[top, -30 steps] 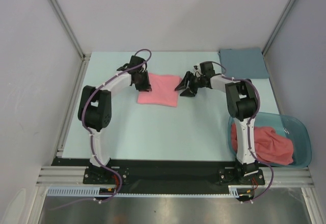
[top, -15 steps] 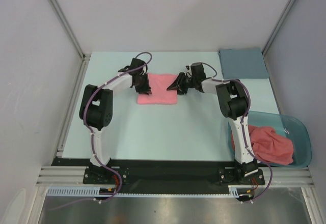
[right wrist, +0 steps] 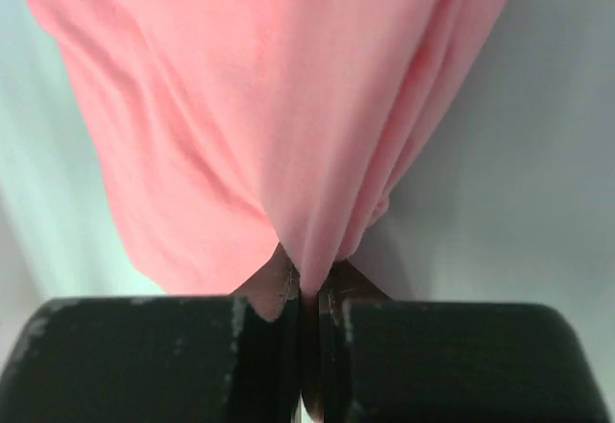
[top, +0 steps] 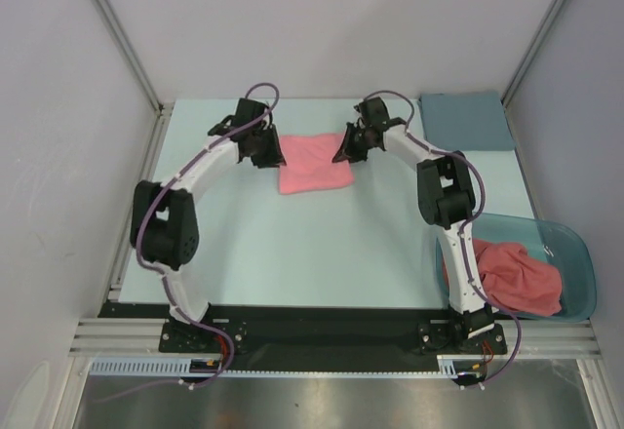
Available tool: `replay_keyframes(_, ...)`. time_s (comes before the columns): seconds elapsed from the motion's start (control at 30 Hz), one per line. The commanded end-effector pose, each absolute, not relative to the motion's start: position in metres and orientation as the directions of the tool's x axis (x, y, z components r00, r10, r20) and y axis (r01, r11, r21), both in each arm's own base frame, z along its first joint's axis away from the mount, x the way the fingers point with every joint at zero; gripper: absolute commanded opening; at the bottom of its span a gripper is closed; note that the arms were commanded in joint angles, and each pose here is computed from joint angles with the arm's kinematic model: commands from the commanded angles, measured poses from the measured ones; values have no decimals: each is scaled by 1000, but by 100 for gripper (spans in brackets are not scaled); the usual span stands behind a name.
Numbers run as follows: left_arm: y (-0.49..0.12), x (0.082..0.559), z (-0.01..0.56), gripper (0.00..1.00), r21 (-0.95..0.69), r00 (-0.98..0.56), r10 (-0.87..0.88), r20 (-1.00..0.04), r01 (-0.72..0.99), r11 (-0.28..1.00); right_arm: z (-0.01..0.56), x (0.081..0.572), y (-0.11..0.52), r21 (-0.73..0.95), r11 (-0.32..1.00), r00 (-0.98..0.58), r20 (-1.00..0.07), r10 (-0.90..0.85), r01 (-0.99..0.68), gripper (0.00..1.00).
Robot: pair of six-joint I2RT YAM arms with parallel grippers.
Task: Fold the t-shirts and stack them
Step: Neatly place the folded tshirt to the corner
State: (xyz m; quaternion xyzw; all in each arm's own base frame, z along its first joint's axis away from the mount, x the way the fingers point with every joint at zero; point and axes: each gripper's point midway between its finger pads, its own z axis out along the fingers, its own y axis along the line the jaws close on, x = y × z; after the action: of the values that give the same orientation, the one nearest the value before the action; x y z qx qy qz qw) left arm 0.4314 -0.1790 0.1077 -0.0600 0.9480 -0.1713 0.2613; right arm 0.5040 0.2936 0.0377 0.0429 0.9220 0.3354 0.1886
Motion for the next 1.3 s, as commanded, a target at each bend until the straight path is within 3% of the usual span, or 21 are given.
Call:
replay_keyframes(0.0,-172,416,188,29,-418,-764,-263,-589,10,908,58,514,230,316,943,-893,-447,53,-103,0)
replay_keyframes(0.13,-166,372,216,29,-484,-724,-318,-613,26,875,100,533,199,158,971,-821,-568,-59,-179,0)
replay_keyframes(0.27,-160,328,200,29,-512,-731,-342,-590,11,859,122,548,163,27,979,-768,-625,-140,-200,0)
replay_keyframes(0.6,-161,291,181,29,-514,-788,-274,-551,63,855,168,586,85,-338,932,-666,-665,-337,-134,0)
replay_keyframes(0.97,-174,280,152,29,-539,-854,-199,-481,109,836,193,624,43,-469,883,-597,-702,-387,-21,0)
replay_keyframes(1.27,-178,280,132,28,-532,-883,-156,-442,118,838,222,625,25,-515,856,-565,-716,-410,33,0)
